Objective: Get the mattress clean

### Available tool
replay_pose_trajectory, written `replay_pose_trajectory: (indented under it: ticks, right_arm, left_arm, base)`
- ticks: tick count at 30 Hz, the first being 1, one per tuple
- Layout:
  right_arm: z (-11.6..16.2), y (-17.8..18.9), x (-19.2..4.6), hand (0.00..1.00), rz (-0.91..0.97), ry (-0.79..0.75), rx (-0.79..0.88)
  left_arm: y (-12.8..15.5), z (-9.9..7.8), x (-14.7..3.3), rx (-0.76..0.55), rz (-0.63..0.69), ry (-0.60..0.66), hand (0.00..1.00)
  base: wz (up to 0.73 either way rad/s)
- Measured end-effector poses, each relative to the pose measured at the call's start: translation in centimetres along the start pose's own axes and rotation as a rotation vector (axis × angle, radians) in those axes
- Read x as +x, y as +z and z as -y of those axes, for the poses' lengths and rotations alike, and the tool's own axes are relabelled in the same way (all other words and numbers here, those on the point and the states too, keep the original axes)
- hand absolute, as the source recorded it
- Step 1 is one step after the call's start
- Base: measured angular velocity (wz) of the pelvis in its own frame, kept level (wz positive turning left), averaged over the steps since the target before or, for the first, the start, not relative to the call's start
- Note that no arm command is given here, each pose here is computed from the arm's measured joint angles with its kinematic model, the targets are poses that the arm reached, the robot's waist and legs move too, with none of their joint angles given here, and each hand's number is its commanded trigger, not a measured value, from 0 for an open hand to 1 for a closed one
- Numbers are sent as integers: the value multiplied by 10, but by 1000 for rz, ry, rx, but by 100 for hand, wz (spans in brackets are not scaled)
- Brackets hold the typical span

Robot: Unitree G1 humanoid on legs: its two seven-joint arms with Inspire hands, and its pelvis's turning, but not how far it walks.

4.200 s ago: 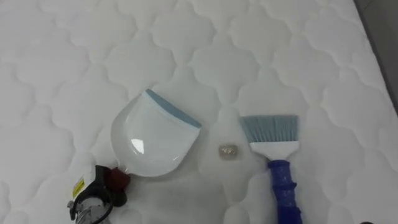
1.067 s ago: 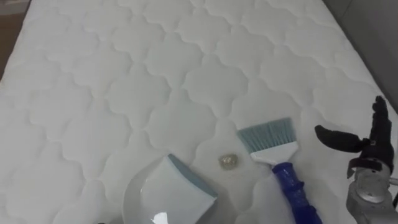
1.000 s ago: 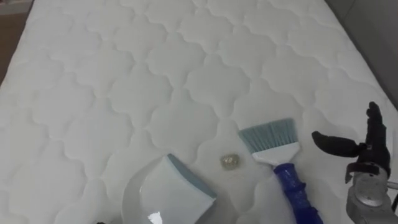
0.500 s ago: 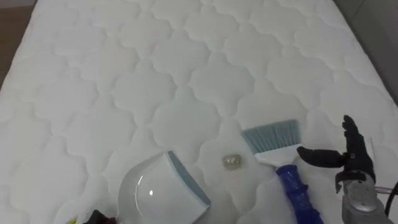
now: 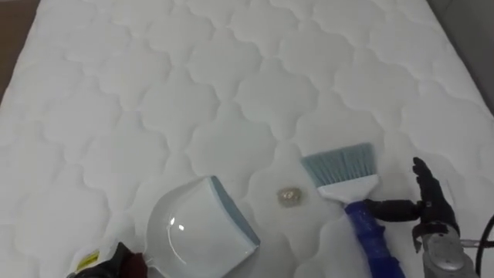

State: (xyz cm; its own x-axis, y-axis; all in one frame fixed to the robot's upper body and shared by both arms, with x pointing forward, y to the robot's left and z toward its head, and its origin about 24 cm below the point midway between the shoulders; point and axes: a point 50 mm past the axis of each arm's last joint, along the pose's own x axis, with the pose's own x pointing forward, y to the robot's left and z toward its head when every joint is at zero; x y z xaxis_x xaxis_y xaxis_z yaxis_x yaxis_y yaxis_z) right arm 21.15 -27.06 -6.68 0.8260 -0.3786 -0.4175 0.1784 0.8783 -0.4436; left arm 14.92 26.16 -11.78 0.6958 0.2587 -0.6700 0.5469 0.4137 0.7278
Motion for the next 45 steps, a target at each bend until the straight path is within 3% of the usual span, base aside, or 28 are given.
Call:
replay_pose_trajectory:
  ticks: [12, 33, 45]
  right_arm:
    - [-19, -9, 0, 0, -25, 124, -166]
    - [-24, -12, -2, 0, -22, 169, -212]
    - [-25, -33, -11, 0, -76, 165, -242]
  left_arm:
    - [12, -4, 7, 39, 26, -2, 100]
    - [14, -3, 7, 35, 31, 5, 100]
    - [15, 0, 7, 32, 36, 3, 100]
  base:
    - [-1]
    - [0]
    - [1]
